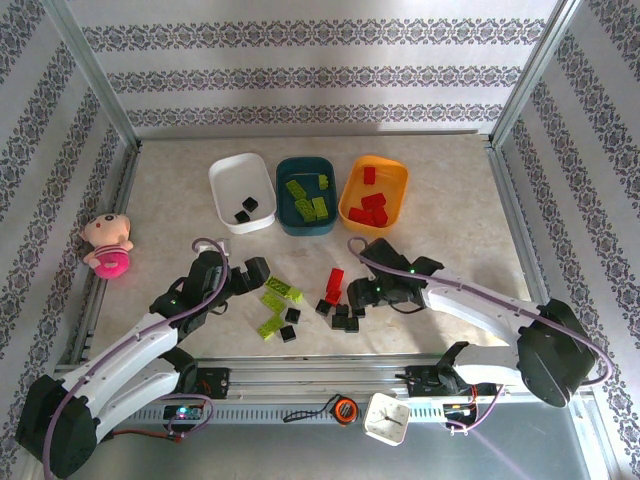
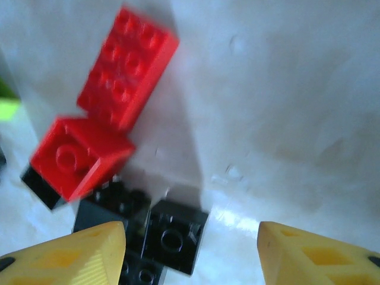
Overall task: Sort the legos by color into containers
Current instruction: Pick up the lego from the bottom-center of the table, then place the lego in the container, then pick up the lego from the middle-left of the table, then place the lego in the container.
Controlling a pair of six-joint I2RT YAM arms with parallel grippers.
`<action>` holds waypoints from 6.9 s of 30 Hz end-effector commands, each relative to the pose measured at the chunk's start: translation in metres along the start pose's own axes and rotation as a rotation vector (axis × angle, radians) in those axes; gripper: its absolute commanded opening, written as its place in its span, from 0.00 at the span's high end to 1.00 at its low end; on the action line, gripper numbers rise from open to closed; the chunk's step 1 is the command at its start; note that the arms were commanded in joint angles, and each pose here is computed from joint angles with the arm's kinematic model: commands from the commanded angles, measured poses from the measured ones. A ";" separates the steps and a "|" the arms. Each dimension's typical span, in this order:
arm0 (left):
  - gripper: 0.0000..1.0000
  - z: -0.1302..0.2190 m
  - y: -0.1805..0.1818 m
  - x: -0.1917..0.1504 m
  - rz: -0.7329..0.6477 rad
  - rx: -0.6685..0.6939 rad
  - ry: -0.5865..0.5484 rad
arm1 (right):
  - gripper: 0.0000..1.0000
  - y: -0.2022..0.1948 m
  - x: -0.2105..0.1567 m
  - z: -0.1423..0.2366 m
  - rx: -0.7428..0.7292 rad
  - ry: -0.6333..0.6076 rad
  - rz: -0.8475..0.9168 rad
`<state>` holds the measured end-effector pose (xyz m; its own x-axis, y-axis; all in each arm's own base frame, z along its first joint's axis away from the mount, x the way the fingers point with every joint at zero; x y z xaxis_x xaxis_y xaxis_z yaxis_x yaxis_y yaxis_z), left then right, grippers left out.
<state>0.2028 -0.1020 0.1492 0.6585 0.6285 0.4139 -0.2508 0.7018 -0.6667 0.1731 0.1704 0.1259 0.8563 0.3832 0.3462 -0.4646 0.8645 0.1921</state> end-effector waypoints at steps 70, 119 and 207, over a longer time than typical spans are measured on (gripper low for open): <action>0.00 -0.002 0.015 0.004 0.065 0.040 -0.031 | 0.65 0.005 -0.008 -0.024 -0.070 0.074 0.130; 0.16 0.020 -0.031 -0.028 -0.234 -0.011 0.263 | 0.35 0.048 0.290 -0.017 0.132 -0.523 0.094; 0.30 -0.145 -0.114 0.195 -0.079 0.141 -0.040 | 0.30 0.035 0.072 0.039 0.214 -0.391 0.238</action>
<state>0.4717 -0.1095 0.1692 0.6893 0.5580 0.4621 -0.3532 0.8157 -0.4582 0.2256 0.2050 0.1919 0.6306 0.2782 0.7245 -0.6295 0.7294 0.2678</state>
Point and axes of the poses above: each hand's point on the last joint's axis, 136 mm out from that joint toward the fingers, its own z axis back along the fingers, its own y axis along the line the jaws close on, x = y × z, the point moved 7 cm from there along z, back along the fingers, and after that the axes turned 14 degrees about z, right-handed, at the moved point
